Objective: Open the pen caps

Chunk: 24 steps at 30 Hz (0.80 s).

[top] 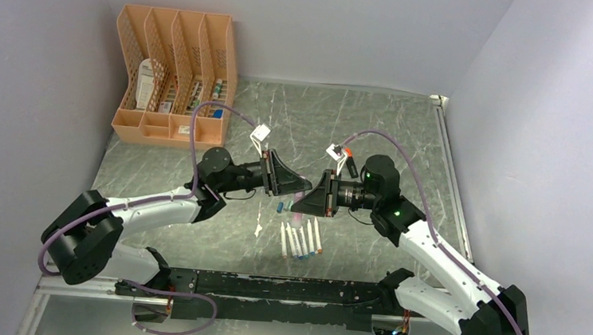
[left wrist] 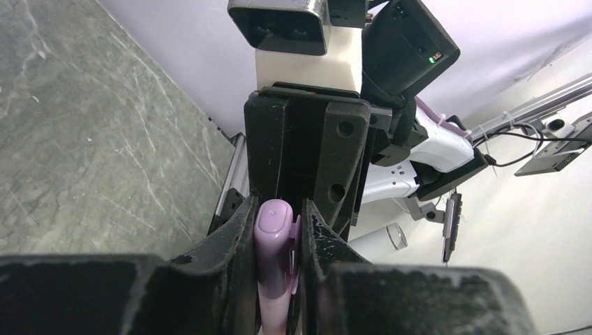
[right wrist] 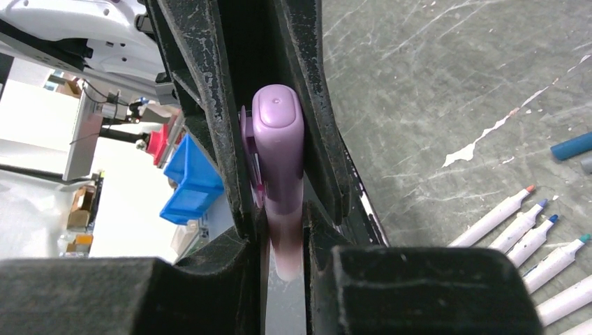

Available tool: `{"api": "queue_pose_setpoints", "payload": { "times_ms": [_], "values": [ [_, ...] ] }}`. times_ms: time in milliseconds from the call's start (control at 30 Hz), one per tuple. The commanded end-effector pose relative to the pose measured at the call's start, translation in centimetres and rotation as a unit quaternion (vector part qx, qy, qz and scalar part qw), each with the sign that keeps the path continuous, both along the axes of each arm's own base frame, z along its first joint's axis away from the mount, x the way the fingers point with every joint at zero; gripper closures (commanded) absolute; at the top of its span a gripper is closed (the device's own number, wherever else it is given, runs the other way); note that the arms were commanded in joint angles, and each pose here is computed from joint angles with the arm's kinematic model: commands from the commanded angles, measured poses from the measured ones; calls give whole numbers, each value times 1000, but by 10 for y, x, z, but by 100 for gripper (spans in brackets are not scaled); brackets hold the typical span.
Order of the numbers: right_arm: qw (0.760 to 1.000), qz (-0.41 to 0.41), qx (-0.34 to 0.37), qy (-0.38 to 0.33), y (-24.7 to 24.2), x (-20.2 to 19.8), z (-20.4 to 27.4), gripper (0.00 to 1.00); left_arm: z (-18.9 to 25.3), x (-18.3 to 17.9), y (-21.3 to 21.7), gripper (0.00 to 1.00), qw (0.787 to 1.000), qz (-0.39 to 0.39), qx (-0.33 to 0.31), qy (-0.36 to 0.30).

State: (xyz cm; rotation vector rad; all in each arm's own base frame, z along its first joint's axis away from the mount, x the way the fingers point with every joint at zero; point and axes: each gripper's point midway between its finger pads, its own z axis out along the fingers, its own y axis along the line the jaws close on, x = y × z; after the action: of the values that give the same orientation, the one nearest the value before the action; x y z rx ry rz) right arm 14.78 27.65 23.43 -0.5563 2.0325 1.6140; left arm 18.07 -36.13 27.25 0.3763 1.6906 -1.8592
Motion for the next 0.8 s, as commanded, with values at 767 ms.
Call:
{"api": "queue_pose_setpoints", "payload": {
  "times_ms": [767],
  "values": [
    [997, 3, -30, 74, -7, -70, -45, 100, 59, 182, 70, 93, 979, 188, 5, -84]
  ]
}}
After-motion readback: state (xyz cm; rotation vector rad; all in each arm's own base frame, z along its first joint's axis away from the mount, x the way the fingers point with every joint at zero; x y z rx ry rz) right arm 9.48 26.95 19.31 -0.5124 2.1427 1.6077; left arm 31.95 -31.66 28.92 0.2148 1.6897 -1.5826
